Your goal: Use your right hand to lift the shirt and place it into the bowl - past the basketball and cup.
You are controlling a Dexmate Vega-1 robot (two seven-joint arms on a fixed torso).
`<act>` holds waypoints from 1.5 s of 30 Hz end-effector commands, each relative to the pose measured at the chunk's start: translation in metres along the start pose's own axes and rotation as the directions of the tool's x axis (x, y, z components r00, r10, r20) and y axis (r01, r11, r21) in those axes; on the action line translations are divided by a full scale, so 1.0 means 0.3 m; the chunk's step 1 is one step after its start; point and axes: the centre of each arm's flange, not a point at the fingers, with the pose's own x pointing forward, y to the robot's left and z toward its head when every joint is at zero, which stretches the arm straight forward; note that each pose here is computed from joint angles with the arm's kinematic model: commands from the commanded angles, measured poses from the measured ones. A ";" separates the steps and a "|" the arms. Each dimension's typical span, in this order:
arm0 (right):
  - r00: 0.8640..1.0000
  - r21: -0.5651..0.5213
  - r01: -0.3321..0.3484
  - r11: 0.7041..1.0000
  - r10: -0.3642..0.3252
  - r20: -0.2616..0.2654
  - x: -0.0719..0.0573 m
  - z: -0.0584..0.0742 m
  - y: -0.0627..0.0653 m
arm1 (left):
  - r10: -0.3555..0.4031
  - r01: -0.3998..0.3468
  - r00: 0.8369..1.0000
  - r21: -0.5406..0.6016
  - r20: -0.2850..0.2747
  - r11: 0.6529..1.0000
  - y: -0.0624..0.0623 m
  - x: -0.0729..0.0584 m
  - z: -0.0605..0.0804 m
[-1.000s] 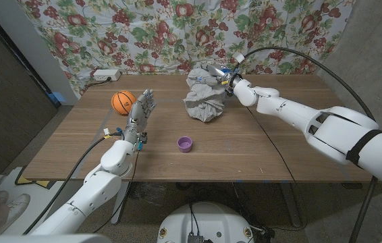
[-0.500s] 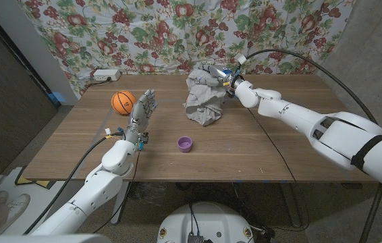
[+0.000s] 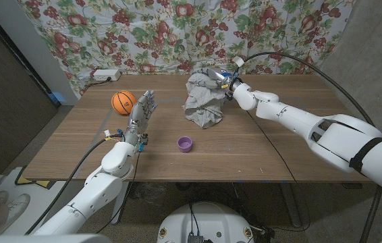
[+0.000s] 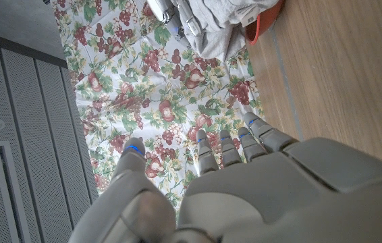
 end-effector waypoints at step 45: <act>0.998 -0.006 -0.017 1.000 0.016 -0.062 -0.051 -0.014 0.105 | -0.007 0.007 1.000 -0.008 0.009 1.000 0.007 -0.007 -0.007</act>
